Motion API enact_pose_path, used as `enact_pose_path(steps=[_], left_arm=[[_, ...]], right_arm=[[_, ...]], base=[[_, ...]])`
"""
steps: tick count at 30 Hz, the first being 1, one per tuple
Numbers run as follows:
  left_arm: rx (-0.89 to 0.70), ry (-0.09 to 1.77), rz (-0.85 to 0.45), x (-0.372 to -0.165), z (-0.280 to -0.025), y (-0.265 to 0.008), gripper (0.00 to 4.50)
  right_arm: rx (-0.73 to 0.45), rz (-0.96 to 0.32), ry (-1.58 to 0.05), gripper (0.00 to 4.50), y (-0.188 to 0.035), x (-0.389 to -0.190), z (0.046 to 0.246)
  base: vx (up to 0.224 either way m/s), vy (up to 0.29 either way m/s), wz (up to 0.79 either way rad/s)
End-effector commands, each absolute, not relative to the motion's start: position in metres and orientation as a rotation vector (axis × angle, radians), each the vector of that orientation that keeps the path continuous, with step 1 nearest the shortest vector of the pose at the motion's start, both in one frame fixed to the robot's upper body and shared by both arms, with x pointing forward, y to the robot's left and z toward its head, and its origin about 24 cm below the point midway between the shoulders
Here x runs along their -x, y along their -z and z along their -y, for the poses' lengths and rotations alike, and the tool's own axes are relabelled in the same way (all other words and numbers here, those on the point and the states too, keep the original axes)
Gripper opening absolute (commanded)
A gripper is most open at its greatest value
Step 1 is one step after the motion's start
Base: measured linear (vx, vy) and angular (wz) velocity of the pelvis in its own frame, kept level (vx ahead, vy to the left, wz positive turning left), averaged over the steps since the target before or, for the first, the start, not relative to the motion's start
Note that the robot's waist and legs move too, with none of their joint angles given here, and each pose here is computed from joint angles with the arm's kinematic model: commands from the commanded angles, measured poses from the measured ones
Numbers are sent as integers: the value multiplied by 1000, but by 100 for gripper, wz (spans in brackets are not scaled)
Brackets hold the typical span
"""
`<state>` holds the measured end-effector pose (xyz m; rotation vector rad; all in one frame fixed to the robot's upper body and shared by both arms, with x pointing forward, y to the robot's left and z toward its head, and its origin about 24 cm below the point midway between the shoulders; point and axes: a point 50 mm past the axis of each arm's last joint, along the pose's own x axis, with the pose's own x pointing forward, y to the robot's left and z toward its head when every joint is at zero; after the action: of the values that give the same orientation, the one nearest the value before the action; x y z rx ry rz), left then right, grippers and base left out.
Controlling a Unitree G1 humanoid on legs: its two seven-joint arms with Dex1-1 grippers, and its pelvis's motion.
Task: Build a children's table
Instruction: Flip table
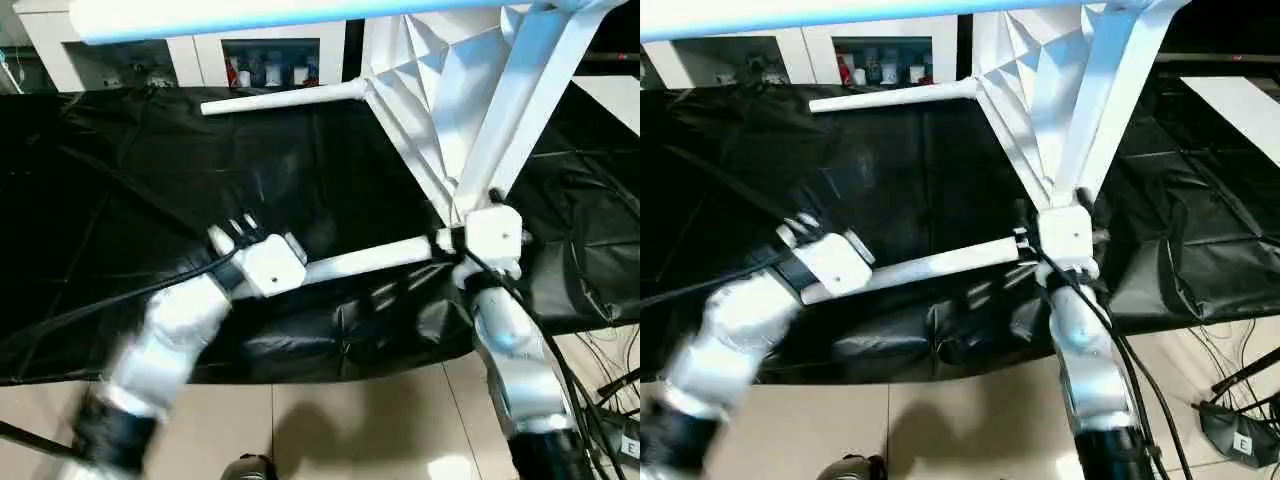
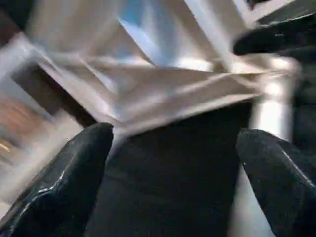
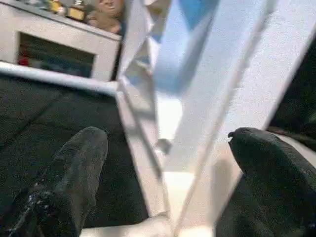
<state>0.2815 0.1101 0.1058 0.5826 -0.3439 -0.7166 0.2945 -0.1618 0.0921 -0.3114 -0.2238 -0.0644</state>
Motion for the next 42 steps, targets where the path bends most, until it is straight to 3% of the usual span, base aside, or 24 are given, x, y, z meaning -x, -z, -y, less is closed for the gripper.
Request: enact_pose_path(steps=[1, 8, 11, 20, 29, 35, 42], left_arm=[[-471, 758, 312, -281, -107, -108, 450], [-347, 841, 258, -277, -98, -106, 450], [-321, 899, 229, -274, -93, -107, 450], [-377, 947, 197, -270, -91, -106, 450], [-367, 972, 171, -263, -90, -106, 450], [-376, 981, 161, -262, -90, -107, 450], [-267, 1002, 131, -261, -86, -111, 450]], right_arm=[[334, 281, 119, 436, -100, -292, 165], [378, 252, 165, 436, -100, -304, 178], [366, 229, 65, 436, -102, -327, 180], [386, 162, -6, 436, -112, -357, 194], [301, 159, 6, 436, -119, -368, 208], [246, 153, -131, 436, -124, -375, 210], [290, 5, -271, 436, -109, -382, 210]], base=[[0, 0, 0], [0, 0, 0], [0, 0, 0], [0, 0, 0], [0, 0, 0], [0, 0, 0], [0, 0, 0]])
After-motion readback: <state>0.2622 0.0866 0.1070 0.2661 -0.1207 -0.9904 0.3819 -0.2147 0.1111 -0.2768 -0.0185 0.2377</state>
